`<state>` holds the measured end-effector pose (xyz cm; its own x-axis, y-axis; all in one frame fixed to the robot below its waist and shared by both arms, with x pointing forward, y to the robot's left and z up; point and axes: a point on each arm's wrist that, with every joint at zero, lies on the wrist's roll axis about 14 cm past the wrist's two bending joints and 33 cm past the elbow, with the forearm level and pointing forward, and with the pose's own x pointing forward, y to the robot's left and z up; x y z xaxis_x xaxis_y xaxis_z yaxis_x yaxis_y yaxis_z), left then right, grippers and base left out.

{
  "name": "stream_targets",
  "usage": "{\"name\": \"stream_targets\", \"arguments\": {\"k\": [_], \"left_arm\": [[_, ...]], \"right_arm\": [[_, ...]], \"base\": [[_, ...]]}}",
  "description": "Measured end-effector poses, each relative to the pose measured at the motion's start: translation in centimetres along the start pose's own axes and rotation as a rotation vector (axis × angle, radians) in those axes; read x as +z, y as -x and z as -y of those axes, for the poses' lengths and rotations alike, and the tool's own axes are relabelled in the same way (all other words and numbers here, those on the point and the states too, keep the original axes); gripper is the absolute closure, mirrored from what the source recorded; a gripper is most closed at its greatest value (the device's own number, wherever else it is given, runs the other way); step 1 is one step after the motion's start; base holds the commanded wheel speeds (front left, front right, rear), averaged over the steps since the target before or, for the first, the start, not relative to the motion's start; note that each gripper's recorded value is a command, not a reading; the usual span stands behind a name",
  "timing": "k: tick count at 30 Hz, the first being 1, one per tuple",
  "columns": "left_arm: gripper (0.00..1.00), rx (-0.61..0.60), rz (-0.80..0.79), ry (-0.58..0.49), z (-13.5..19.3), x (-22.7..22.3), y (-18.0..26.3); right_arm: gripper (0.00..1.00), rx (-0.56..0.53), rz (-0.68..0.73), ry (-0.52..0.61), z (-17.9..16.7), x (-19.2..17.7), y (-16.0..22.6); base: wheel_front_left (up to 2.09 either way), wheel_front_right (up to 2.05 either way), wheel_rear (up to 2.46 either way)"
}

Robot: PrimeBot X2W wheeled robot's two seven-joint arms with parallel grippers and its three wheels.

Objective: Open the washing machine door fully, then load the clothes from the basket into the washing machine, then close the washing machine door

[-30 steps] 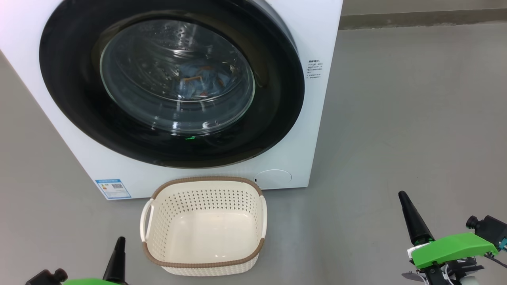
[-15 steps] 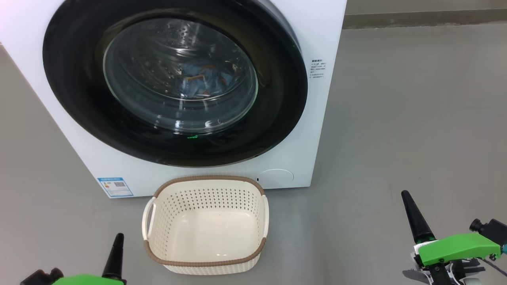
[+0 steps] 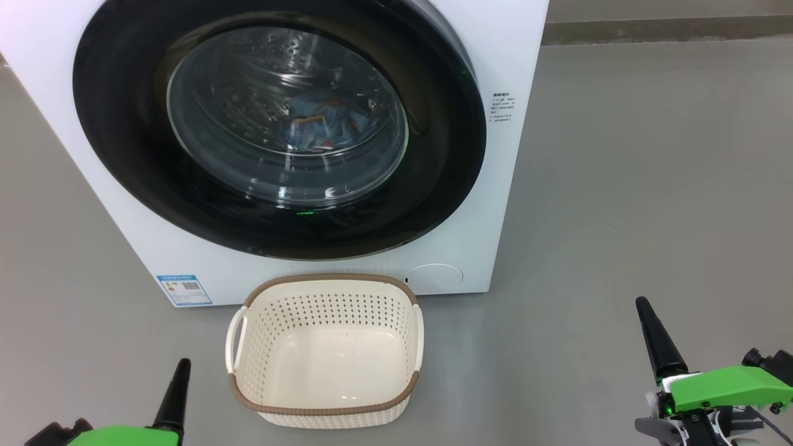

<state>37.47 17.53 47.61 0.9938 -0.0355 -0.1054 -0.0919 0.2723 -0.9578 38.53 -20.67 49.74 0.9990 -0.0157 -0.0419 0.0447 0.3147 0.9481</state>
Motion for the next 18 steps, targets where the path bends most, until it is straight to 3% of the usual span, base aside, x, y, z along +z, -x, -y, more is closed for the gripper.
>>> {"name": "stream_targets", "arguments": {"k": [18], "left_arm": [[1.00,-0.012,0.006,0.162,0.21,0.79,-0.14]], "right_arm": [[1.00,0.001,0.004,-0.189,-0.04,0.05,-0.22]], "base": [[0.00,0.00,0.00]]}}
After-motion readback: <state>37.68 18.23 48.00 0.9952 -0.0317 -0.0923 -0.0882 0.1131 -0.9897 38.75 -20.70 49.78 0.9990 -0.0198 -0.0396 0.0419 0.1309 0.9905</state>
